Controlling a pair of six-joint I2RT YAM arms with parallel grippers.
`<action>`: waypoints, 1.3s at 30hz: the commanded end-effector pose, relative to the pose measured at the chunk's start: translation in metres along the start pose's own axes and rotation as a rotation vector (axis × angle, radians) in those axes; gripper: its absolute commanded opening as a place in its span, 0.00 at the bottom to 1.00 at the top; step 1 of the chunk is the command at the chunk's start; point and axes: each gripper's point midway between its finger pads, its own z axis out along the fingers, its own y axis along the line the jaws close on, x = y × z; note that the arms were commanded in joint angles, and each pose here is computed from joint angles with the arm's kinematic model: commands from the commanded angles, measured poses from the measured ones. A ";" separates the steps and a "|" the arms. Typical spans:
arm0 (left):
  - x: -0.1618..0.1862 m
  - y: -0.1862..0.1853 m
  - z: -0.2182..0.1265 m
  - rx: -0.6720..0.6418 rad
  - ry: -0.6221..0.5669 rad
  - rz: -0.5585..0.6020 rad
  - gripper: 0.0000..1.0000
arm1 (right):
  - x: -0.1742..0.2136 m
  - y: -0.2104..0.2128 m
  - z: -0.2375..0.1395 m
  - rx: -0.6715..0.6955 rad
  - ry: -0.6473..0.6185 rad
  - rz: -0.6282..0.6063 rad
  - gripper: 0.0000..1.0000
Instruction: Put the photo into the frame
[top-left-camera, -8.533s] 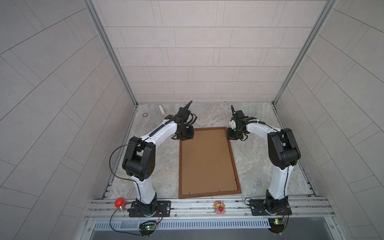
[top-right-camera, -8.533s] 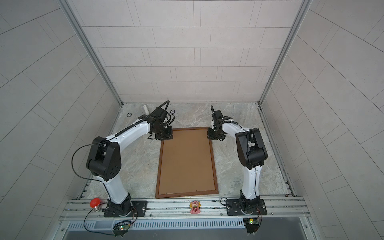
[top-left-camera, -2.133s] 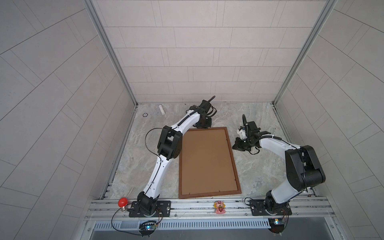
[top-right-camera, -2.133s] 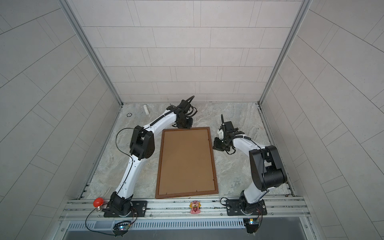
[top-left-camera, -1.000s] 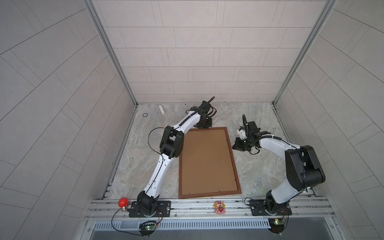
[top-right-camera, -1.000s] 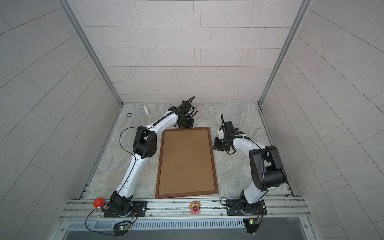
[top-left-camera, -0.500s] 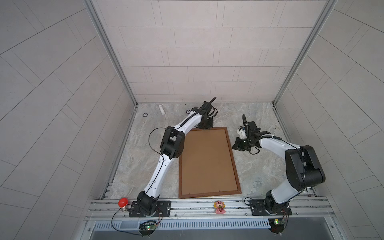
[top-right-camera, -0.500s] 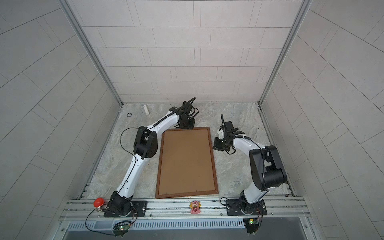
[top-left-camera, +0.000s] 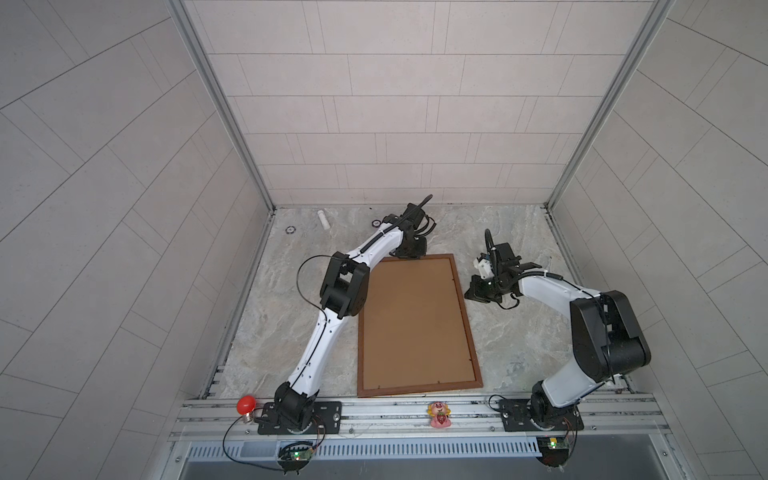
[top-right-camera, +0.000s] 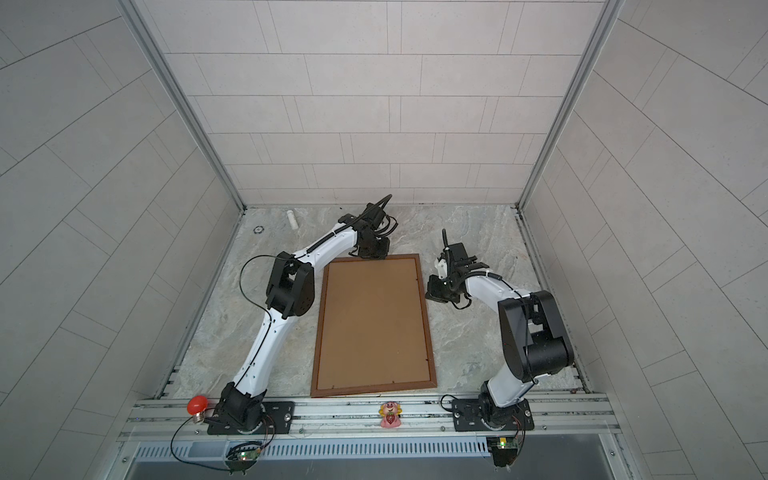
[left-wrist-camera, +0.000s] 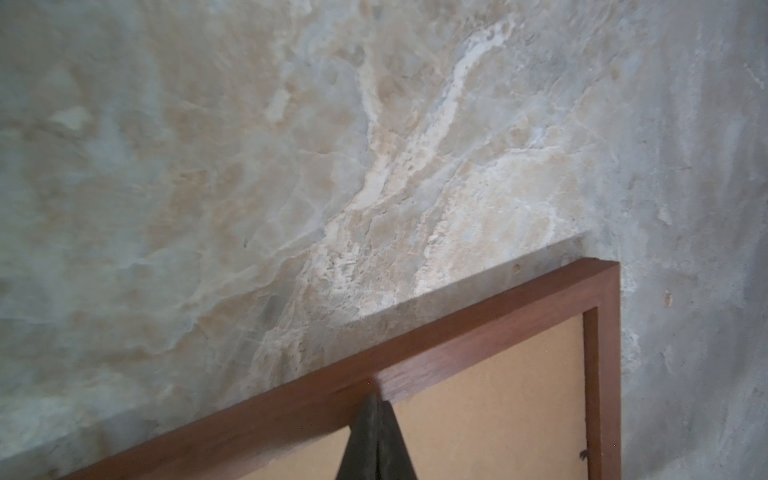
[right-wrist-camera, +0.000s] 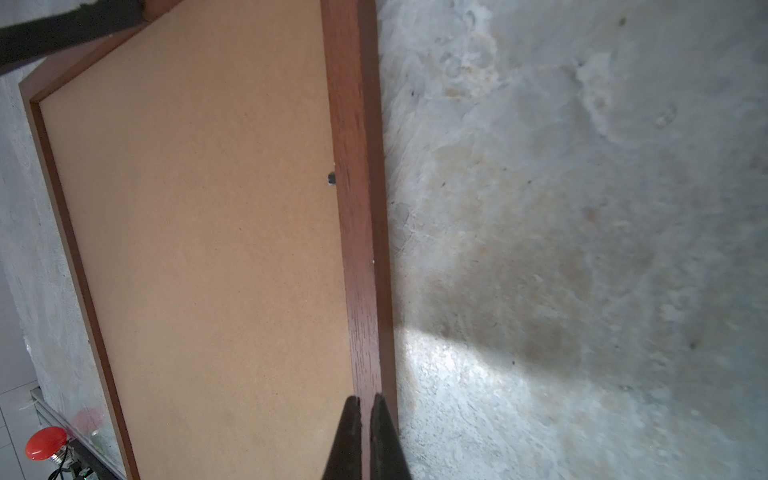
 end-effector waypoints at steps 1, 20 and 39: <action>0.027 0.025 0.007 -0.083 0.097 -0.033 0.00 | 0.004 -0.004 0.002 0.003 0.013 0.005 0.00; 0.005 0.009 -0.024 0.032 0.015 -0.028 0.00 | 0.003 -0.003 0.003 0.000 0.015 0.004 0.00; -0.017 0.011 -0.019 0.076 -0.025 -0.086 0.00 | 0.004 -0.004 0.004 0.002 0.020 0.006 0.00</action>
